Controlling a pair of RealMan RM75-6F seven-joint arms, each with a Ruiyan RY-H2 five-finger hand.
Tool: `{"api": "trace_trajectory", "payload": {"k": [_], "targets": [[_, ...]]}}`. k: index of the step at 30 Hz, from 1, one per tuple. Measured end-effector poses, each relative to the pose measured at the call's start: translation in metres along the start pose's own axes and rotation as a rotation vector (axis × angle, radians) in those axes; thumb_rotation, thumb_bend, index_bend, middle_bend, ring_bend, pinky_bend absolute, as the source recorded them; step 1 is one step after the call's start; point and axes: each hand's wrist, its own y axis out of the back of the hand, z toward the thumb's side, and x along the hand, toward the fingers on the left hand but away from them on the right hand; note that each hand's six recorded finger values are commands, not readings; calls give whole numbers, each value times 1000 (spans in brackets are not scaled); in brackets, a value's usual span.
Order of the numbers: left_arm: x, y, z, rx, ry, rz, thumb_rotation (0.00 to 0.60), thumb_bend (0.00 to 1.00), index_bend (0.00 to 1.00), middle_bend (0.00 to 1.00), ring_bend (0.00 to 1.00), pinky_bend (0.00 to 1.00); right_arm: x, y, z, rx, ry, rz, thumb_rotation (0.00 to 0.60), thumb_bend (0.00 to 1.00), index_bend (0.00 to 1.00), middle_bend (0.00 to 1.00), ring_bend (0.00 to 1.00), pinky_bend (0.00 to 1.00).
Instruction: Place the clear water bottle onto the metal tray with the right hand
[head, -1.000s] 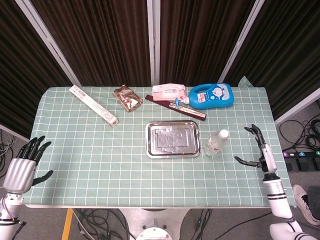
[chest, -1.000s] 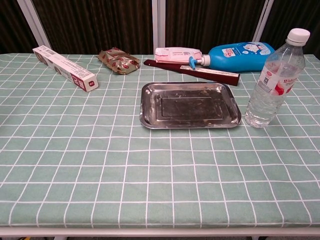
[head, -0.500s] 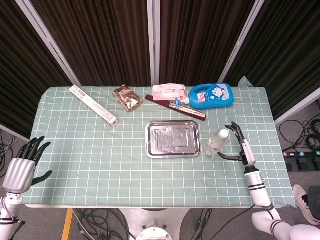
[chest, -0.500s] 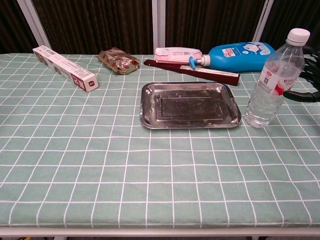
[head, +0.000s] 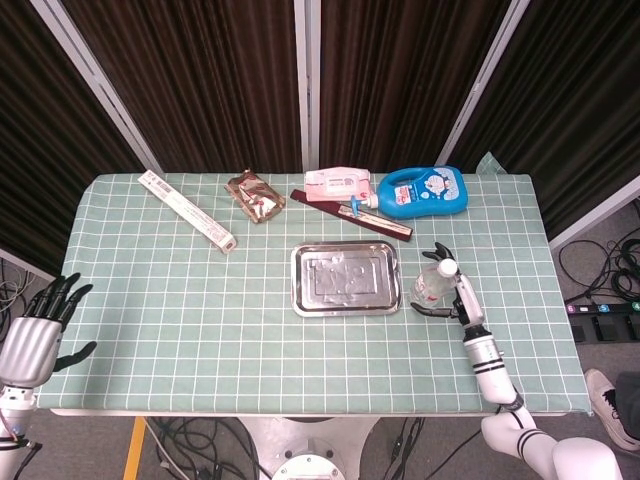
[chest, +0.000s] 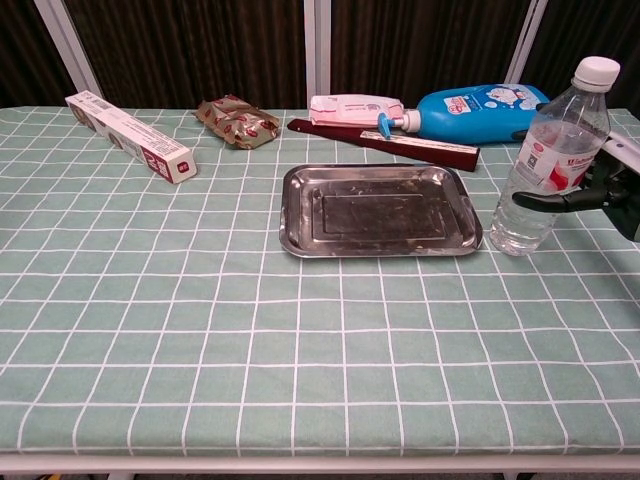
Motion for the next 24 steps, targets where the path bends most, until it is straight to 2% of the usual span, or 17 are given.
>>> {"api": "trace_trajectory", "payload": {"k": [4, 14, 18, 24], "targets": [[-1, -2, -2, -1, 3, -8, 600, 170, 186, 158, 86, 192, -4, -3, 1, 2, 1, -3, 600, 0, 39, 218, 42, 115], [2, -4, -1, -5, -3, -12, 600, 170, 186, 158, 86, 191, -11, -4, 0, 5, -16, -26, 600, 26, 326, 389, 201, 284], [1, -5, -2, -5, -1, -17, 600, 169, 186, 158, 86, 192, -12, -5, -2, 5, -31, -30, 600, 55, 437, 420, 259, 351], [0, -6, -4, -7, 3, -18, 600, 170, 186, 158, 86, 192, -16, -8, -3, 3, -37, -26, 600, 117, 484, 443, 275, 379]]}}
